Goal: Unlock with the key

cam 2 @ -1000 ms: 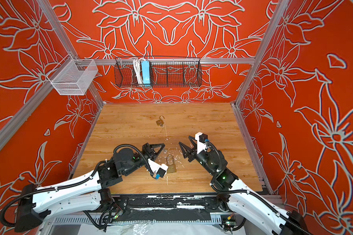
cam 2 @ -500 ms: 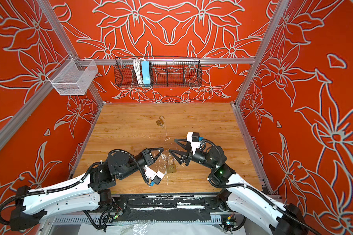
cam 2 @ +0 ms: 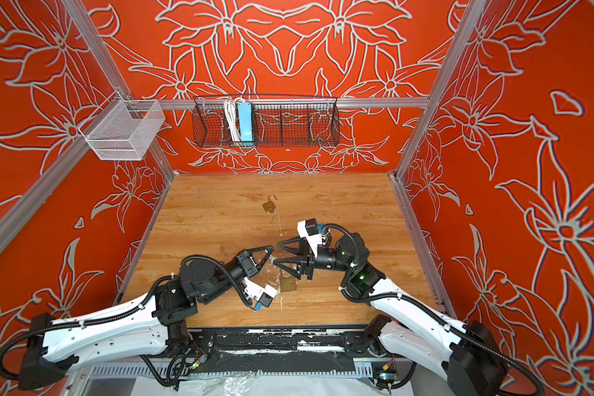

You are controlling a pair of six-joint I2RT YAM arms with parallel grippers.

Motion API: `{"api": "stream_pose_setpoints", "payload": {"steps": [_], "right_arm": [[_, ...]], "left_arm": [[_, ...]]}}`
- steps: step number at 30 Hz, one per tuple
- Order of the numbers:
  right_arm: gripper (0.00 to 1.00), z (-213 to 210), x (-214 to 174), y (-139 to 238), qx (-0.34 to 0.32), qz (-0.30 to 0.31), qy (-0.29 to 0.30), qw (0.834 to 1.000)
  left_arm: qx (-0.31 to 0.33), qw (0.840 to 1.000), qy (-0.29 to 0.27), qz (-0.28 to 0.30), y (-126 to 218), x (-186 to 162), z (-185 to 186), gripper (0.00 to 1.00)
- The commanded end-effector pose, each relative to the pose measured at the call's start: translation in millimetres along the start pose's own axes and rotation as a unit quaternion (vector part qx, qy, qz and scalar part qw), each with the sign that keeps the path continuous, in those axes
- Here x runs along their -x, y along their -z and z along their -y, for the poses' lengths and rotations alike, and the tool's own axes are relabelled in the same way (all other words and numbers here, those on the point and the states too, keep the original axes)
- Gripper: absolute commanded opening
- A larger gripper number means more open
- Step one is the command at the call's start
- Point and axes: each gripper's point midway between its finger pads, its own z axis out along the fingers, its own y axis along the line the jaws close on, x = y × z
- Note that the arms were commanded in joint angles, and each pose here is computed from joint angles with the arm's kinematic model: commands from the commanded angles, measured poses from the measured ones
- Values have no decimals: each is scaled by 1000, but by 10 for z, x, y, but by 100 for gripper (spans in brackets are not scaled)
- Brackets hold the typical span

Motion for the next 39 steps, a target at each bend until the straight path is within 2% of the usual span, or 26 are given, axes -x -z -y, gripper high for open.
{"api": "stream_pose_setpoints", "payload": {"steps": [1,4,17,25,30,31,32,33,34,39], "right_arm": [[56,-152,39,-72,49,-13,-3,999],[53,-125,2,-112,46,-20,-8,999],[16,-145,13,-101,39,-21,-1,999],[0,-112,17,-98,27,-21,-2,999],[0,-89,4,-102,23,-22,-5,999],[0,-92,10,-102,23,-22,-5,999],[0,-88,9,-105,23,-22,-5,999],[0,-74,9,-106,19,-21,-6,1000],[0,-58,16,-106,14,-20,-6,1000],[0,116,4,-44,-46,-12,1,999]], "left_arm": [[34,999,-11,-14,59,-97,-175,0],[35,999,-12,-11,63,-88,-173,0],[21,1000,-20,-4,25,-43,-107,0],[15,1000,-23,2,19,-10,-59,0],[6,1000,-24,9,28,13,-24,0],[3,1000,-23,10,29,16,-14,7],[1,1000,-21,10,32,16,-9,25],[-1,1000,-17,11,37,15,-7,86],[-2,1000,-15,13,42,19,-1,98],[-26,1000,-6,8,84,0,97,97]]}}
